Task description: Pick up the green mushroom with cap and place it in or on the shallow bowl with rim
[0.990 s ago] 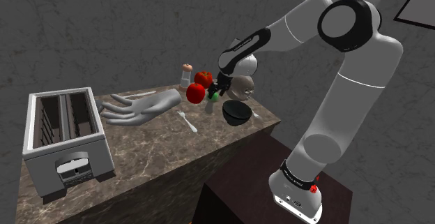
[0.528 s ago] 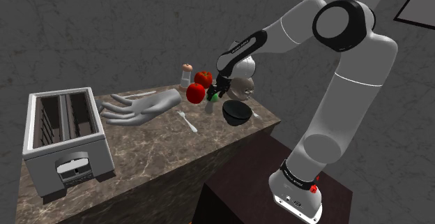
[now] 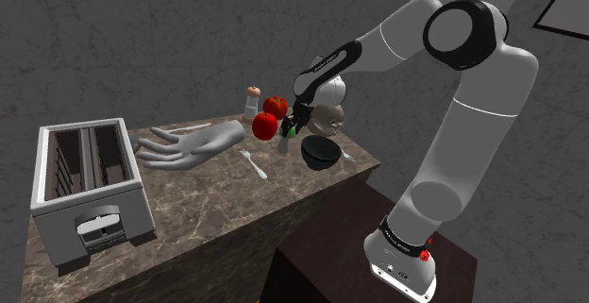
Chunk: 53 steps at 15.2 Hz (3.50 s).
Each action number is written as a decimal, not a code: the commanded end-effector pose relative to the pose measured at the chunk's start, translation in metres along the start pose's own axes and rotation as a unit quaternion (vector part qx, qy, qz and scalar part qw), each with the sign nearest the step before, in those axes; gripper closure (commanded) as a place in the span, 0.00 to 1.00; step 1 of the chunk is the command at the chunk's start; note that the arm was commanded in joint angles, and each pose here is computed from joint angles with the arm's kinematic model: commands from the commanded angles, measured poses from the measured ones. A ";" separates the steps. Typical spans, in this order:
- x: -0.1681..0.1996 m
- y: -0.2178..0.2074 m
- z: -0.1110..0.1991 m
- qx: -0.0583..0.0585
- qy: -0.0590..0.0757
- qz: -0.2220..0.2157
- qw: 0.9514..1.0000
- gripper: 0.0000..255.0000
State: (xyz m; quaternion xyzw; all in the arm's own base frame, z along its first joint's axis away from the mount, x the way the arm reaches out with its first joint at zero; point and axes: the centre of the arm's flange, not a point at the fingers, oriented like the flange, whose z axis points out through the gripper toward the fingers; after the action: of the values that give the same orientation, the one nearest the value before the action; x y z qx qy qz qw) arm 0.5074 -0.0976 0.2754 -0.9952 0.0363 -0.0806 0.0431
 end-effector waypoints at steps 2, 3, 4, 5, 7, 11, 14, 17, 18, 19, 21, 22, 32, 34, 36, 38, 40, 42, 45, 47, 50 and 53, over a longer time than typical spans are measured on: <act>0.000 0.000 0.000 0.000 0.000 0.000 1.000 1.00; 0.000 0.000 0.000 0.000 0.000 0.000 1.000 1.00; 0.000 0.000 0.000 0.000 0.000 0.000 1.000 1.00; 0.001 -0.001 -0.005 0.000 0.000 0.000 1.000 1.00; 0.002 -0.002 -0.015 0.000 0.000 0.000 1.000 1.00; 0.006 -0.004 -0.036 0.000 0.000 0.000 1.000 1.00; 0.008 -0.005 -0.052 0.000 0.000 0.000 1.000 1.00; 0.011 -0.007 -0.067 0.000 0.000 0.000 1.000 1.00; 0.011 -0.007 -0.072 0.000 0.000 0.000 1.000 1.00; 0.012 -0.008 -0.077 0.000 0.000 0.000 1.000 1.00; 0.014 -0.008 -0.088 0.000 0.000 0.000 1.000 1.00; 0.015 -0.009 -0.093 0.000 0.000 0.000 1.000 1.00; 0.023 -0.014 -0.145 0.000 0.000 0.000 1.000 1.00; 0.025 -0.015 -0.155 0.000 0.000 0.000 1.000 1.00; 0.026 -0.016 -0.166 0.000 0.000 0.000 1.000 1.00; 0.016 -0.010 -0.172 0.000 0.000 0.000 1.000 1.00; -0.006 0.001 -0.183 0.000 0.000 0.000 1.000 1.00; -0.027 0.012 -0.194 0.000 0.000 0.000 1.000 1.00; -0.059 0.028 -0.210 0.000 0.000 0.000 1.000 1.00; -0.081 0.039 -0.221 0.000 0.000 0.000 1.000 1.00; -0.107 0.053 -0.229 0.000 0.000 0.000 1.000 1.00; -0.110 0.054 -0.214 0.000 0.000 0.000 1.000 1.00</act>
State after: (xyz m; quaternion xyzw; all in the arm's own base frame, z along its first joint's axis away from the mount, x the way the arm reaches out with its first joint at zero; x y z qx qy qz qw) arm 0.3619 -0.1593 0.4688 -0.9952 0.0363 -0.0800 0.0433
